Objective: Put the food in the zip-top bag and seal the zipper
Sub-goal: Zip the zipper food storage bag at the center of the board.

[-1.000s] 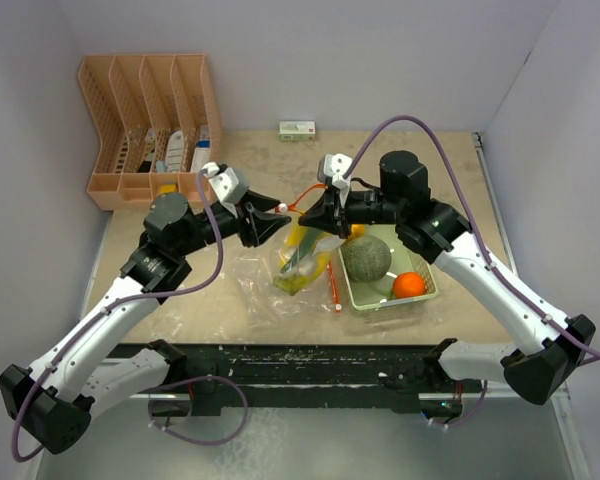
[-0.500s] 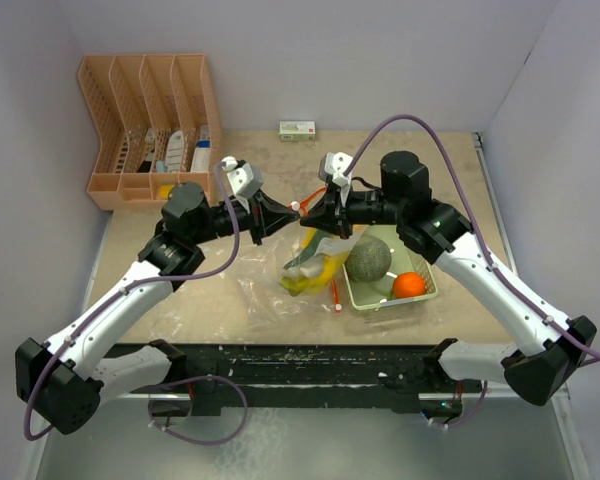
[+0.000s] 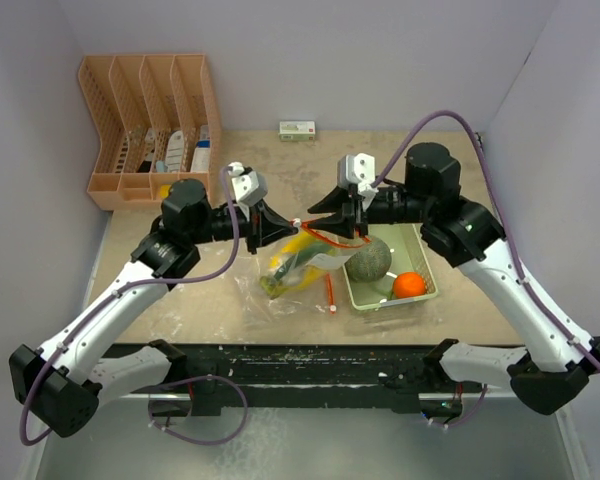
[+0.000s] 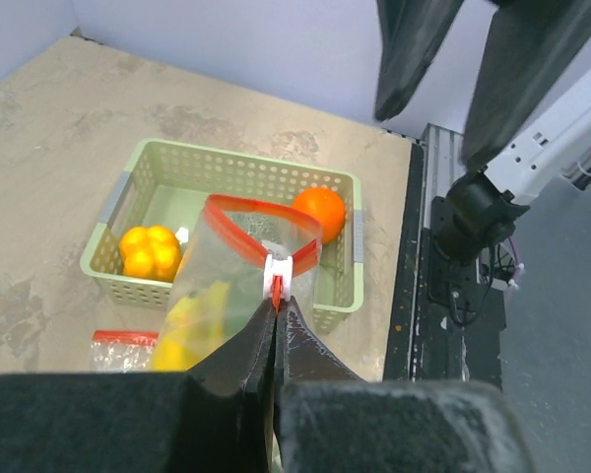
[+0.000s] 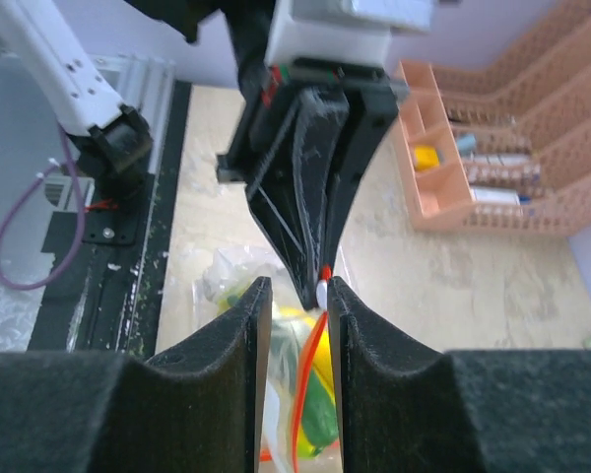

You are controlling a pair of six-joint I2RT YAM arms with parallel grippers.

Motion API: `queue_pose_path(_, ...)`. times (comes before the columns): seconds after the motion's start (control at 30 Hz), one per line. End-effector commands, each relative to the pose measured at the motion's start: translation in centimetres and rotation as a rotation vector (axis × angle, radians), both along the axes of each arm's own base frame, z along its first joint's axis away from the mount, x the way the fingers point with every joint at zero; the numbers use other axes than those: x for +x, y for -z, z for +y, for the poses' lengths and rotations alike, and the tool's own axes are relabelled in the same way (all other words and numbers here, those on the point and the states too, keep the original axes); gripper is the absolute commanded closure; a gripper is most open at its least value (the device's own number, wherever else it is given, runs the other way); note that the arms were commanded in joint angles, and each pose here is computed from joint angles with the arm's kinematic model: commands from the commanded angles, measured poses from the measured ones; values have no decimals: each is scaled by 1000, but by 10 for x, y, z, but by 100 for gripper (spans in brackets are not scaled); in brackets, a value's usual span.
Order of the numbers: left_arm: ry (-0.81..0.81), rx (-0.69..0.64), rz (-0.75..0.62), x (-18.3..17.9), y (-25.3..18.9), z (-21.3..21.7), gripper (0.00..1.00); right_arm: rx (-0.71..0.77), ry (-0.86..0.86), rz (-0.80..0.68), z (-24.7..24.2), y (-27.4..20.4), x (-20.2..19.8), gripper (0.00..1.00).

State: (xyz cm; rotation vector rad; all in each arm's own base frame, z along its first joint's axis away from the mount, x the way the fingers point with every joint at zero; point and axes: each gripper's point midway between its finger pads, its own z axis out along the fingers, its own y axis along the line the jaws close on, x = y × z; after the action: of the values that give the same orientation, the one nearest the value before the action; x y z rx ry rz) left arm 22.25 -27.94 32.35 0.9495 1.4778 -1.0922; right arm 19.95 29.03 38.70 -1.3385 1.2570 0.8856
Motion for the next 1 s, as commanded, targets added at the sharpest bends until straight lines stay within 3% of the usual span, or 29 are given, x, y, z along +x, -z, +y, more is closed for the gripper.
queue_pose_path(0.0,79,-61,-140,-17,-51,0,100,43,-159,-29,11,-26,-18,68)
queue_pose_path(0.3,95,-67,-161,-21,-66,1,100,18,-232,54,23,-9,-16,69)
queue_pose_path(0.63,107,-67,-167,-23,-69,1,100,21,-151,3,22,-11,-2,71)
queue_pose_path(0.97,109,-69,-173,-24,-70,2,100,-3,-61,-15,19,-1,14,65)
